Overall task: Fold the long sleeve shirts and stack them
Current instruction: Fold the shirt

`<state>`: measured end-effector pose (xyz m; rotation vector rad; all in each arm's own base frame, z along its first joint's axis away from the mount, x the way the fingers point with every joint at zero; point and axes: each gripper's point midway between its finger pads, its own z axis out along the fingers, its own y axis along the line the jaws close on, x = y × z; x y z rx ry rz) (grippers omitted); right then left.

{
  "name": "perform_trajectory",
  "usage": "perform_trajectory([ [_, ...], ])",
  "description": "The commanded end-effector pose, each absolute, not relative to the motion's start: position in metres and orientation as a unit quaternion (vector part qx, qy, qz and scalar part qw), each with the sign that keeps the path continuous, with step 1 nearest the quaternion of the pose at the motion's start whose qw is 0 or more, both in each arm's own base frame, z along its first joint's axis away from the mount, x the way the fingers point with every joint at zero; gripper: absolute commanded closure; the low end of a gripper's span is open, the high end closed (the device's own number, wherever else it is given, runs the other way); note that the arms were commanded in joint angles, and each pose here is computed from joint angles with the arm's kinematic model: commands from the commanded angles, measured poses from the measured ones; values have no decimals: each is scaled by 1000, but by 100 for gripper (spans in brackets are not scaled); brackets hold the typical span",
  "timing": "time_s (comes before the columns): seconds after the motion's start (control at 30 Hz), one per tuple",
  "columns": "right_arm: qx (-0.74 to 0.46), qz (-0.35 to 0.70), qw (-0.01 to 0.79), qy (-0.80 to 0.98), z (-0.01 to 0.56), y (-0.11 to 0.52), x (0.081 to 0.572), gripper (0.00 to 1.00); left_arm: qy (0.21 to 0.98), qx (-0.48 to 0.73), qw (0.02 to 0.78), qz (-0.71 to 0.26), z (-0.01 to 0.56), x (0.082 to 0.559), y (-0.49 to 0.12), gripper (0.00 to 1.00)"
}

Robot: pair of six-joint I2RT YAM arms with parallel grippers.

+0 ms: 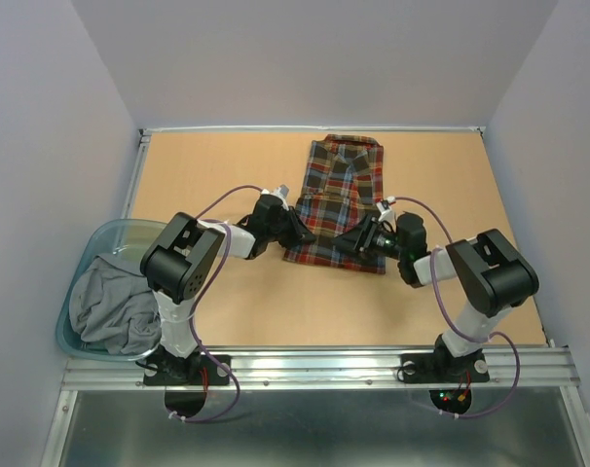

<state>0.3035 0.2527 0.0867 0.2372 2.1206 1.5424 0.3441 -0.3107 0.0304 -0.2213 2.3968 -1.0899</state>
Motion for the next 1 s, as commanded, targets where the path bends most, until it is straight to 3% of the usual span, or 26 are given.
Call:
perform_trajectory([
  [0.0, 89, 557, 259, 784, 81, 245, 289, 43, 906, -101, 223, -344, -1, 329, -287, 80],
  [0.37, 198, 492, 263, 806, 16, 188, 268, 43, 907, -114, 218, -341, -6, 327, -283, 80],
  [0.97, 281, 492, 317, 761, 41, 138, 282, 43, 900, -109, 224, -356, 7, 330, -283, 78],
])
